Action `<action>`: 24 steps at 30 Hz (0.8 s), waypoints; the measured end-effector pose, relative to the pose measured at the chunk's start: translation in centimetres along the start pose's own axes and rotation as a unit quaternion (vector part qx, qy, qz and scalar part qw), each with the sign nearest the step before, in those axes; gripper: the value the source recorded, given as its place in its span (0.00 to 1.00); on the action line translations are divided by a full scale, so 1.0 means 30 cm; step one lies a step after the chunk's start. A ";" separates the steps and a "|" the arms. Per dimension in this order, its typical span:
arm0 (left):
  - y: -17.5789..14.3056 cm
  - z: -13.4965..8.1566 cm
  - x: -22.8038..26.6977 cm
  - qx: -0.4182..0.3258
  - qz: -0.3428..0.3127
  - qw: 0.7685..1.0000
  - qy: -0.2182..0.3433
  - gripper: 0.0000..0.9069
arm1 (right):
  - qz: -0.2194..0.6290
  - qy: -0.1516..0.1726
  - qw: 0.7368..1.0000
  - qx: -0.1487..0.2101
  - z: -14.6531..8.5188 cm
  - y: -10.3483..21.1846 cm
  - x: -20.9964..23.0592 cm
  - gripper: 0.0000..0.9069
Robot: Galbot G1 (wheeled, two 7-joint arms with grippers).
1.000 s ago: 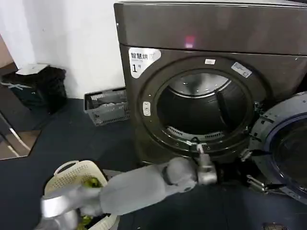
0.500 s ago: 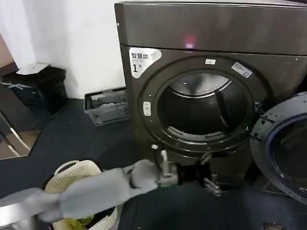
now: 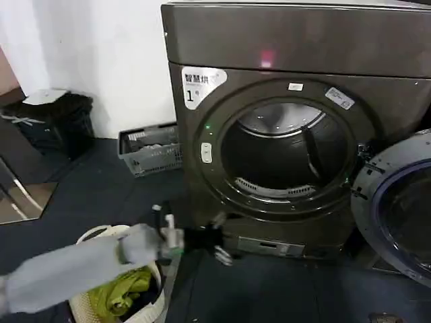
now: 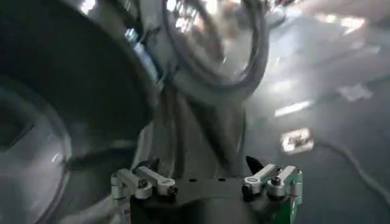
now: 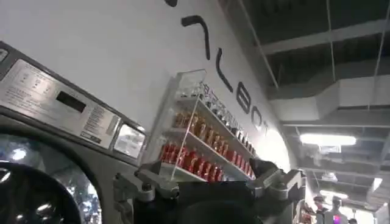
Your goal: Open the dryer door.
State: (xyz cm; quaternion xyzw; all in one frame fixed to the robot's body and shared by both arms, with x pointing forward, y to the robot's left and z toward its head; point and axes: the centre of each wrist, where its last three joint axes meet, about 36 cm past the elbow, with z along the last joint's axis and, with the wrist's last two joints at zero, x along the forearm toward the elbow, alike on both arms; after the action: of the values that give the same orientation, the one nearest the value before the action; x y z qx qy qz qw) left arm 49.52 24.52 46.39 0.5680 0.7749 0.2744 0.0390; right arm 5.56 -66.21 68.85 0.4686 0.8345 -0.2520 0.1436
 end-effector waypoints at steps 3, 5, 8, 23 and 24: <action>0.023 0.017 0.085 -0.005 -0.012 1.000 0.017 1.00 | 0.001 -0.002 1.000 0.002 0.001 -0.002 0.001 1.00; 0.031 0.043 0.145 -0.008 -0.017 0.999 0.041 1.00 | 0.004 -0.003 1.000 0.004 -0.002 -0.009 0.001 1.00; 0.043 0.083 0.242 -0.027 -0.016 0.996 0.084 1.00 | 0.008 -0.009 1.000 0.005 -0.006 -0.013 0.001 1.00; 0.002 0.194 0.755 -0.028 -0.004 0.961 0.274 1.00 | 0.021 -0.017 1.000 0.004 -0.009 -0.030 0.008 1.00; 0.002 0.197 0.784 -0.029 -0.005 0.958 0.286 1.00 | 0.021 -0.018 1.000 0.003 -0.010 -0.029 0.008 1.00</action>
State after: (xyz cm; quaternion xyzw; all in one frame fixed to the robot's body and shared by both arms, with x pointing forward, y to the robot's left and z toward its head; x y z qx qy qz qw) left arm 43.49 48.01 47.33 0.4609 0.7480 0.4476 -0.1667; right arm 4.69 -66.27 69.24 0.4819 0.8210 -0.2599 0.1619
